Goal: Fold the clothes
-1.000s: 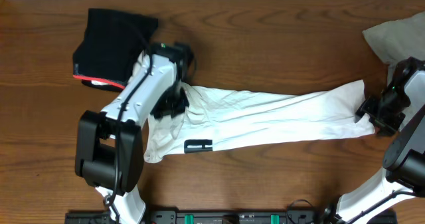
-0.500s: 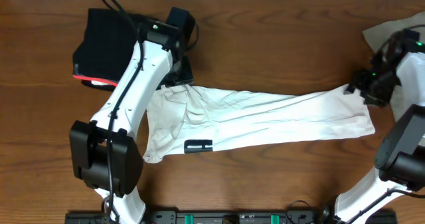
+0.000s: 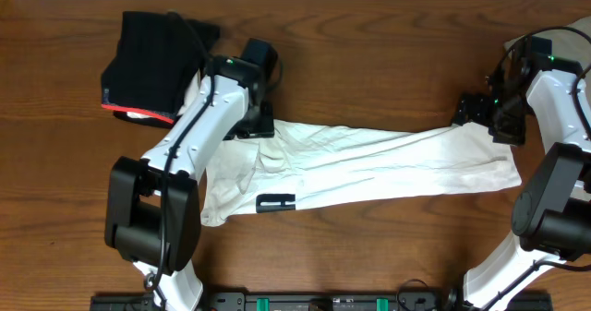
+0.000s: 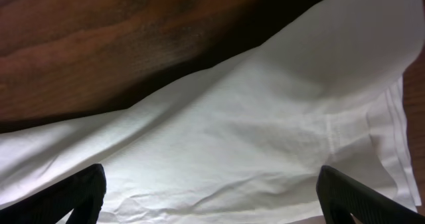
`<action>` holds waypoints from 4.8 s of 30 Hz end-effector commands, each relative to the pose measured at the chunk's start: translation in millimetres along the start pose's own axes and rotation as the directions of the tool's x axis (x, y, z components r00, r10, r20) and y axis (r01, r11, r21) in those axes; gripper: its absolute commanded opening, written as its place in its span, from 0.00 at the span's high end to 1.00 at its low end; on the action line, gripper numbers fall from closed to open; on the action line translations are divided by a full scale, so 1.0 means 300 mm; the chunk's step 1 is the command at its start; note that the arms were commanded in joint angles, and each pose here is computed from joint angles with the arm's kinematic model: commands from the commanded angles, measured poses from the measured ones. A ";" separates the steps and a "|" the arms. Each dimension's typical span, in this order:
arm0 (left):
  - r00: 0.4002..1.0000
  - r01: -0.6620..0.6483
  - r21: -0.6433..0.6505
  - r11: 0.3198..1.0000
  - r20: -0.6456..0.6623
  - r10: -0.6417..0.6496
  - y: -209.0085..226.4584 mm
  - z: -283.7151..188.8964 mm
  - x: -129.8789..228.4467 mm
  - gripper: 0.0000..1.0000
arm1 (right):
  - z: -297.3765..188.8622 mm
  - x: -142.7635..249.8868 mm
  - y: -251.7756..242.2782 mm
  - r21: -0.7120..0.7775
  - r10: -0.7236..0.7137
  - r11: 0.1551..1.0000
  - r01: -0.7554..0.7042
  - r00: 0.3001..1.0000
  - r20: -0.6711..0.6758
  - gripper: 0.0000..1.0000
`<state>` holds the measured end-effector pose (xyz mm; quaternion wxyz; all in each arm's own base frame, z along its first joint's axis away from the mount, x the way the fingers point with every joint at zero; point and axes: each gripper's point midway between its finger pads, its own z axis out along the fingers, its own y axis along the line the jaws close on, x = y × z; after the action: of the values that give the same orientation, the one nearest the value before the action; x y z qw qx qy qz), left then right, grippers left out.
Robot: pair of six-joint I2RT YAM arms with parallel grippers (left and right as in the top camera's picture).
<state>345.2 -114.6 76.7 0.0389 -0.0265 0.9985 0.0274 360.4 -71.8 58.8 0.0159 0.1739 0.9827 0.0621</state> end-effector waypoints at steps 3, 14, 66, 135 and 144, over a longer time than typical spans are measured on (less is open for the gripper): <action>0.997 -0.072 0.010 0.997 -0.012 0.072 -0.019 0.042 0.026 0.39 | -0.016 0.004 0.010 -0.003 -0.015 1.000 0.015 1.000 0.012 0.01; 0.997 -0.066 0.024 0.998 0.046 0.065 -0.031 0.107 0.002 0.41 | -0.016 0.004 0.010 -0.003 -0.015 1.000 0.015 1.000 0.012 0.01; 0.996 0.032 -0.094 0.995 0.085 -0.024 0.025 0.192 -0.038 0.51 | -0.015 0.005 0.009 -0.003 -0.015 1.000 0.015 1.000 0.011 0.01; 0.925 0.378 0.073 0.923 -0.055 -0.375 0.137 0.113 0.161 0.94 | -0.015 0.005 0.009 -0.003 -0.015 1.000 0.015 1.000 0.011 0.01; 0.920 0.377 0.048 0.925 -0.136 -0.368 0.143 0.184 0.267 0.94 | -0.016 0.004 0.010 -0.003 -0.015 1.000 0.015 1.000 0.012 0.01</action>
<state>276.4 -73.3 24.4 -0.0027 -0.2148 0.9765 -0.0200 360.4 -71.8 58.8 0.0159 0.1735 0.9827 0.0623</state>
